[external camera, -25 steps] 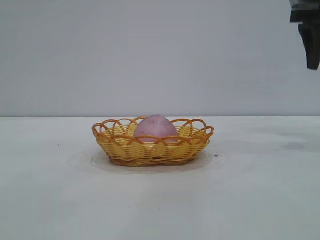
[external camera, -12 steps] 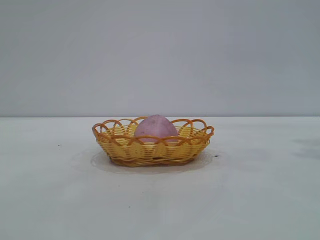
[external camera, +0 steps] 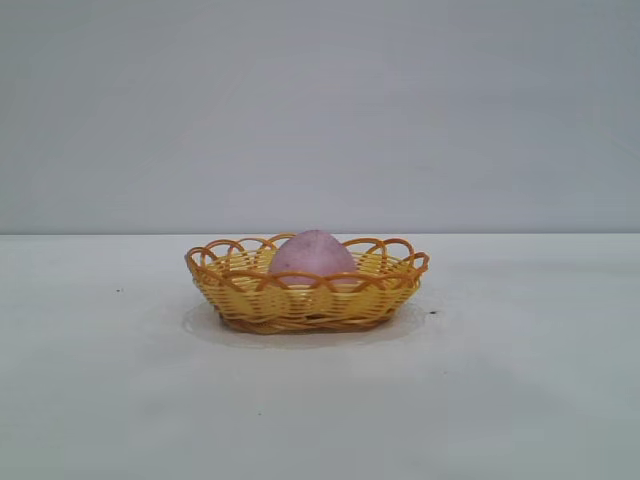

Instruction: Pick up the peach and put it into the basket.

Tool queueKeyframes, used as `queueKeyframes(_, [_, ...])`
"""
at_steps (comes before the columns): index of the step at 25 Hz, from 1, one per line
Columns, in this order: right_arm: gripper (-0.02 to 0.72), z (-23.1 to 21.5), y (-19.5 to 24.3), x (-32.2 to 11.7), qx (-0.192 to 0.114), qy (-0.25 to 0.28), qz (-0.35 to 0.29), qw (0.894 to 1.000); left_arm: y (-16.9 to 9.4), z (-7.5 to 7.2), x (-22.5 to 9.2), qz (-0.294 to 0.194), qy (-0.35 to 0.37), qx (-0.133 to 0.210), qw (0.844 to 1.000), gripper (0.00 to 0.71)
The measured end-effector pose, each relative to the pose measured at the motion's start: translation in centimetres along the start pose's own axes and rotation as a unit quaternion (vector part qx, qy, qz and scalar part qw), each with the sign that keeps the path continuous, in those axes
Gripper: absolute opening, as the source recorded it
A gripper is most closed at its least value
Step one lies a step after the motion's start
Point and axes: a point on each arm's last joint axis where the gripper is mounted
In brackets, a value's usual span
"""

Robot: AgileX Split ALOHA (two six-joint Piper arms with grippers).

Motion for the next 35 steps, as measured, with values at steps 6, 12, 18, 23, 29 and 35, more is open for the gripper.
queueKeyframes(6, [0.529,2.5,-1.4,-8.6,-0.009,-0.003,-0.034,0.999,0.0,0.0,0.0,0.000,0.000,0.000,1.000,0.497])
queueKeyframes(12, [0.529,4.5,-0.2,-15.9,-0.020,-0.004,-0.072,0.997,0.0,0.0,0.0,0.000,0.000,0.000,1.000,0.497])
queueKeyframes(18, [0.529,5.7,1.1,-20.4,-0.032,-0.007,-0.114,0.993,0.0,0.0,0.0,0.000,0.000,0.000,1.000,0.497])
queueKeyframes(23, [0.529,6.1,0.0,-22.5,-0.065,-0.014,-0.181,0.981,0.0,0.0,0.0,0.000,0.000,0.000,1.000,0.497])
queueKeyframes(29, [0.529,6.0,0.2,-22.5,-0.072,-0.015,-0.192,0.979,0.0,0.0,0.0,-0.001,0.000,0.000,1.000,0.497])
queueKeyframes(35, [0.529,6.0,0.4,-22.4,-0.074,-0.015,-0.198,0.977,0.0,0.0,0.0,-0.001,0.000,0.000,1.000,0.497])
Point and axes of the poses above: a point on each arm's last joint axis where the gripper is mounted, y pointing out along that axis toward the gripper, z along the wrist's bending axis when the last joint is at zero, x = y × z, and after that the axes turned 15 degrees about -y, right-handed
